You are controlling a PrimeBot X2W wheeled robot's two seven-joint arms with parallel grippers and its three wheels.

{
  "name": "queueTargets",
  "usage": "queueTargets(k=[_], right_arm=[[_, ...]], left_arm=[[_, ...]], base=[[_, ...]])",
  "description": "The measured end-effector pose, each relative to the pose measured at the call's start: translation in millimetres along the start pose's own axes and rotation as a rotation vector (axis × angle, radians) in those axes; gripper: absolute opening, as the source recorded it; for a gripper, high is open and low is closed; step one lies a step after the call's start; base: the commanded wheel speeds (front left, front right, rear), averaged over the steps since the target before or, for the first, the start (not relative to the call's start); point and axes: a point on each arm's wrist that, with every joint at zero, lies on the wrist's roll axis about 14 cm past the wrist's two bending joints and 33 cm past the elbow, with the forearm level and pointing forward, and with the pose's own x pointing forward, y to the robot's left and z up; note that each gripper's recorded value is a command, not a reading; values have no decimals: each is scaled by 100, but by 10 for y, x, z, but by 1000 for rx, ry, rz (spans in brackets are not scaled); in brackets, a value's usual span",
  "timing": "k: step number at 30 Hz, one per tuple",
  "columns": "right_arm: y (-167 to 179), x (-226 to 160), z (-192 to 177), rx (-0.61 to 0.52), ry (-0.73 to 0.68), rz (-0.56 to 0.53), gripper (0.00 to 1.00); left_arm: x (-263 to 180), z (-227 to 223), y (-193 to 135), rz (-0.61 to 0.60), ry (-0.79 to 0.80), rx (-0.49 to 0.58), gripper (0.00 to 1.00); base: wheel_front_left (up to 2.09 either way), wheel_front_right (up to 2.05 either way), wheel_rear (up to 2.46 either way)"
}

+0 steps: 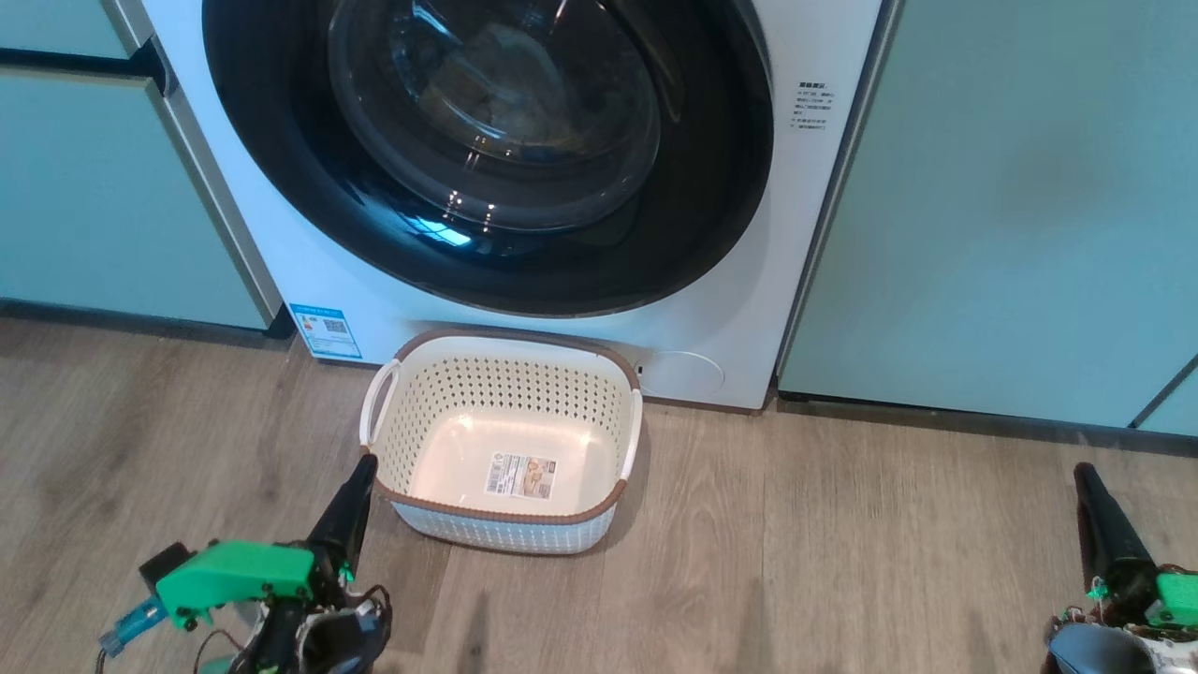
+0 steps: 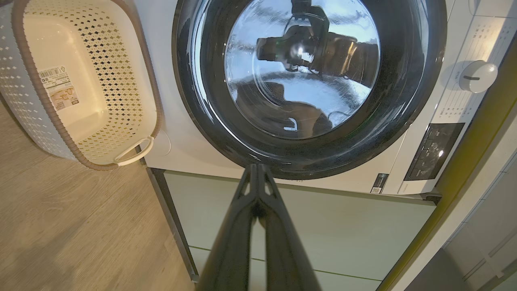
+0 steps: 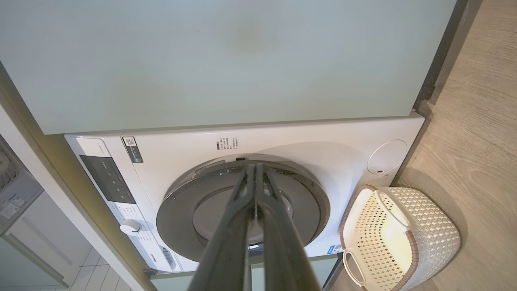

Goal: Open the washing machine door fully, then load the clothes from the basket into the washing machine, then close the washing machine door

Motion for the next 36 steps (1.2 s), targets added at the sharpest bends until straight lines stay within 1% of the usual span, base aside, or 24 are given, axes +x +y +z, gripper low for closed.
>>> queueTargets(k=[36], right_arm=[[0, 0, 0, 0, 0, 0, 0]], left_arm=[[0, 0, 0, 0, 0, 0, 0]], base=[[0, 0, 0]])
